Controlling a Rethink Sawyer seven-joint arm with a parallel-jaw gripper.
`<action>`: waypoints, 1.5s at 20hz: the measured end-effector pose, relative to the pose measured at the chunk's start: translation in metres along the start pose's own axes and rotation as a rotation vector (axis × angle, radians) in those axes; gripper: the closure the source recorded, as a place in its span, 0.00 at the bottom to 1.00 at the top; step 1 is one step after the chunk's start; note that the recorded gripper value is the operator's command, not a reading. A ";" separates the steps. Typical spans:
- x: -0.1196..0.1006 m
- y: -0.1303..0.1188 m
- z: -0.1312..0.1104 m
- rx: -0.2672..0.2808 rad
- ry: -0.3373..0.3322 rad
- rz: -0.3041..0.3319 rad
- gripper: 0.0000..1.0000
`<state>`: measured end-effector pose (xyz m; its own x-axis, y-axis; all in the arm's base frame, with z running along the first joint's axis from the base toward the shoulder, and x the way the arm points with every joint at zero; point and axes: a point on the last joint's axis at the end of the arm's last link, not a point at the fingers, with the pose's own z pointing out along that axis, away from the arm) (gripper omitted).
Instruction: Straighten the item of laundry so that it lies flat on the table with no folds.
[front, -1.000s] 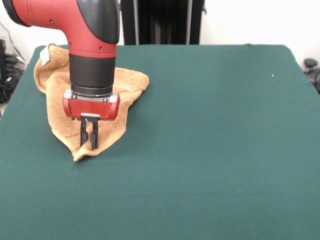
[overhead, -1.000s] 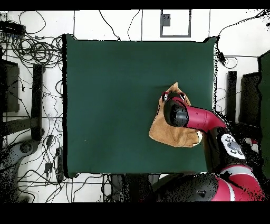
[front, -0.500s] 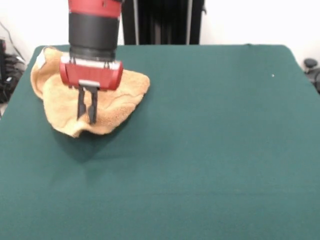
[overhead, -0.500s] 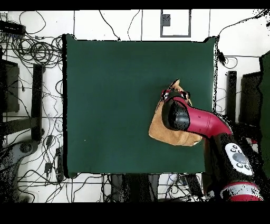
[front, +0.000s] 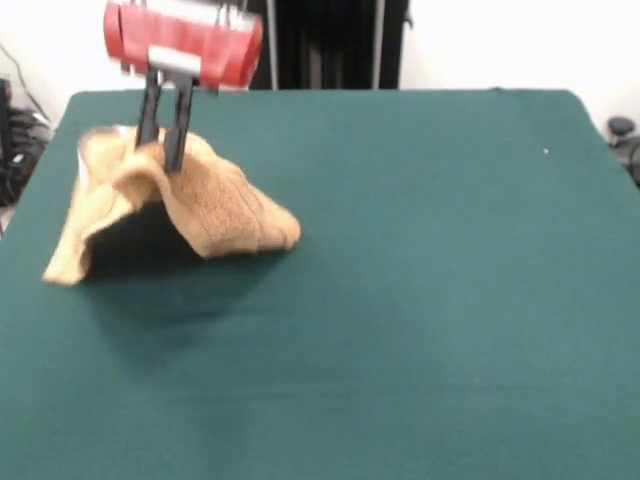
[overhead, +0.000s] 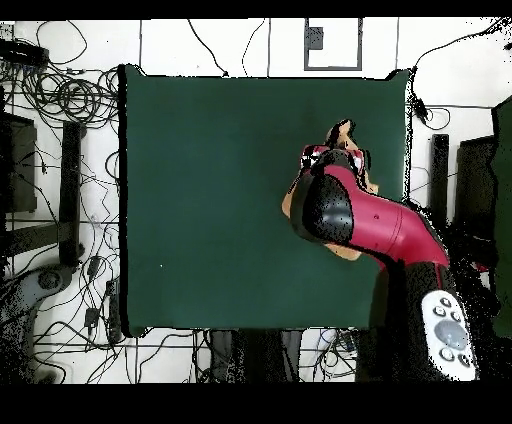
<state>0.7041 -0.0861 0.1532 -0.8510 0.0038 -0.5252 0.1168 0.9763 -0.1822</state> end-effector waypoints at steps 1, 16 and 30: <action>-0.010 0.001 -0.012 0.006 -0.003 0.006 1.00; -0.087 -0.021 -0.207 0.049 0.160 0.048 1.00; -0.097 -0.028 -0.198 0.116 0.020 0.040 1.00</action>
<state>0.6824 -0.0711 0.3736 -0.8545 0.0482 -0.5173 0.2088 0.9436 -0.2570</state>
